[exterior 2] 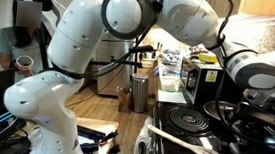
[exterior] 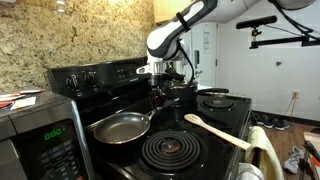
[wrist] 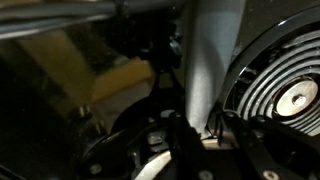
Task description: Move the pan to the top left plate of the stove then move the cooking stick on the right counter
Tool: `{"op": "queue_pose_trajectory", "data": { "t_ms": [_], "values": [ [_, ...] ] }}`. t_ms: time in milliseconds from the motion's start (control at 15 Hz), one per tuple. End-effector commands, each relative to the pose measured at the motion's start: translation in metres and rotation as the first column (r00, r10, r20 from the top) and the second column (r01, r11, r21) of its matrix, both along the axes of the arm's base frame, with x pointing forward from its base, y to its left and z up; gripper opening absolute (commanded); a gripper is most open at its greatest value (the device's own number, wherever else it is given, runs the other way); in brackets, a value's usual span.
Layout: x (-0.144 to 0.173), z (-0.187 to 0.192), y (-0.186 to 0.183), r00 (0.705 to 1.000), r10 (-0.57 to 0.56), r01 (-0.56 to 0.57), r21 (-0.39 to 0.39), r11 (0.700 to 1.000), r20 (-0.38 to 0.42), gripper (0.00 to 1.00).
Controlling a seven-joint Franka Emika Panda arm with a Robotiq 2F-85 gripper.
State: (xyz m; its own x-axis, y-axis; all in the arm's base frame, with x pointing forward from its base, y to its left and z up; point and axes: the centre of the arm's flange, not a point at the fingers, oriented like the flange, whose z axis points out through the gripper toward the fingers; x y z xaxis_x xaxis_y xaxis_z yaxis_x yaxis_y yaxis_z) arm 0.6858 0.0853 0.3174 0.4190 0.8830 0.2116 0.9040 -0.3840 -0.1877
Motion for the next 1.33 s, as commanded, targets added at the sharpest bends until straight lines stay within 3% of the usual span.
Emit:
{"op": "queue_pose_trajectory", "data": {
  "t_ms": [0,533,1267],
  "values": [
    [0.0073,0.0067,0.0003,0.999,0.003,0.001,0.069,0.998,-0.048,0.06],
    [0.0091,0.0041,-0.0014,0.998,-0.023,0.024,0.017,1.0,-0.051,0.06],
    [0.0107,0.0032,-0.003,0.999,-0.038,0.038,0.007,0.999,-0.026,0.06]
  ]
}}
